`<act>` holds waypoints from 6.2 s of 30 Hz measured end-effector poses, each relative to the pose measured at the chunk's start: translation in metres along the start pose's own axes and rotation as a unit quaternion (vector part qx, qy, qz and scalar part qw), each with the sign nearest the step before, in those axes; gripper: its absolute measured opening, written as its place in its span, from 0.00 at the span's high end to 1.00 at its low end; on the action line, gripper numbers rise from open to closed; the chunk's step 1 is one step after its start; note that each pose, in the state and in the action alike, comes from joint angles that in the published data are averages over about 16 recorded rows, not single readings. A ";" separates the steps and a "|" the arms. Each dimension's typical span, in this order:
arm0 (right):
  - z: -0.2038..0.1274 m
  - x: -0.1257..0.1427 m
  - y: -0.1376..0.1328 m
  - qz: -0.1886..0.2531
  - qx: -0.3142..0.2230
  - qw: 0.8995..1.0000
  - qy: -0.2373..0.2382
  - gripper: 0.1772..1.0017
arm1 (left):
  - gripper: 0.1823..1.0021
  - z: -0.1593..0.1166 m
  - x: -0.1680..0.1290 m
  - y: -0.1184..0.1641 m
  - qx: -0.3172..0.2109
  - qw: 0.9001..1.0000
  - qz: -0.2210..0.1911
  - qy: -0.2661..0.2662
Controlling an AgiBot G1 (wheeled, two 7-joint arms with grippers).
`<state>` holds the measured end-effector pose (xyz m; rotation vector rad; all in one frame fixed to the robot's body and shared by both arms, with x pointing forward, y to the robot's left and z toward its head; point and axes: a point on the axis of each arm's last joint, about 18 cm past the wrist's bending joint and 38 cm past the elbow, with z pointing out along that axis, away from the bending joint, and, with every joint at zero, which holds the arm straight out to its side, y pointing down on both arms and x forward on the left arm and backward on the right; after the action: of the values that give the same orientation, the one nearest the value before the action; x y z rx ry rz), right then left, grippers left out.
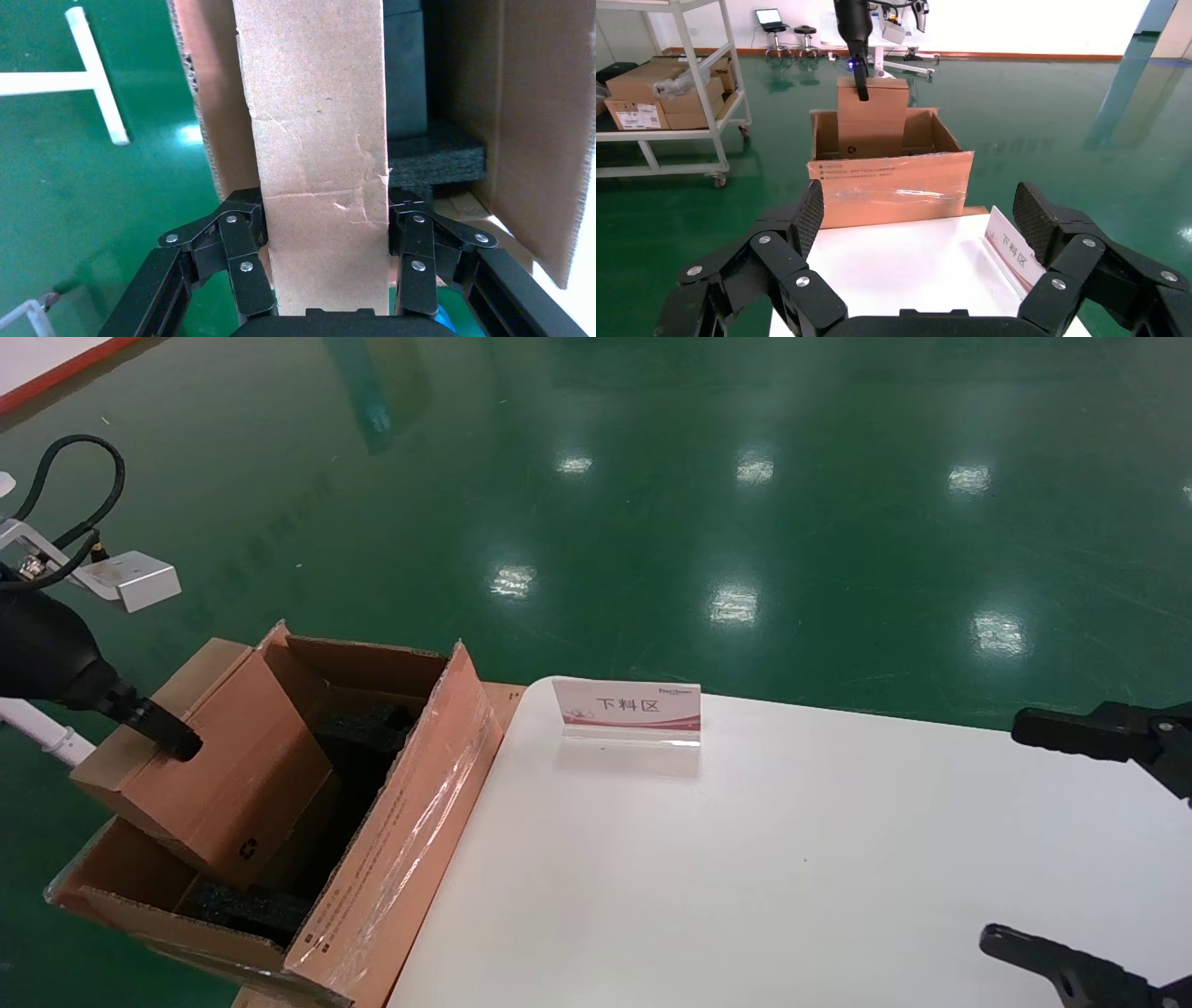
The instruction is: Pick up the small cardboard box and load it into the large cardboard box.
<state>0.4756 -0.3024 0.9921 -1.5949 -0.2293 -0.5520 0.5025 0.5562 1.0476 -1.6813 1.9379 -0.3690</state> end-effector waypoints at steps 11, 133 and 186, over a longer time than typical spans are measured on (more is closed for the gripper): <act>0.000 0.000 0.000 0.000 0.000 1.000 0.000 0.00 | 0.71 0.009 -0.005 -0.003 -0.005 1.000 -0.001 -0.030; 0.000 0.000 0.000 0.000 0.000 1.000 0.000 0.00 | 0.31 0.081 0.009 -0.007 -0.043 0.991 0.001 -0.124; 0.000 0.000 0.000 0.000 0.000 1.000 0.001 0.00 | 0.00 0.013 0.159 -0.054 0.255 0.911 0.289 0.147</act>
<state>0.4759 -0.3027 0.9922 -1.5943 -0.2279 -0.5523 0.5430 0.3934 1.0309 -0.7059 2.1881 -0.8373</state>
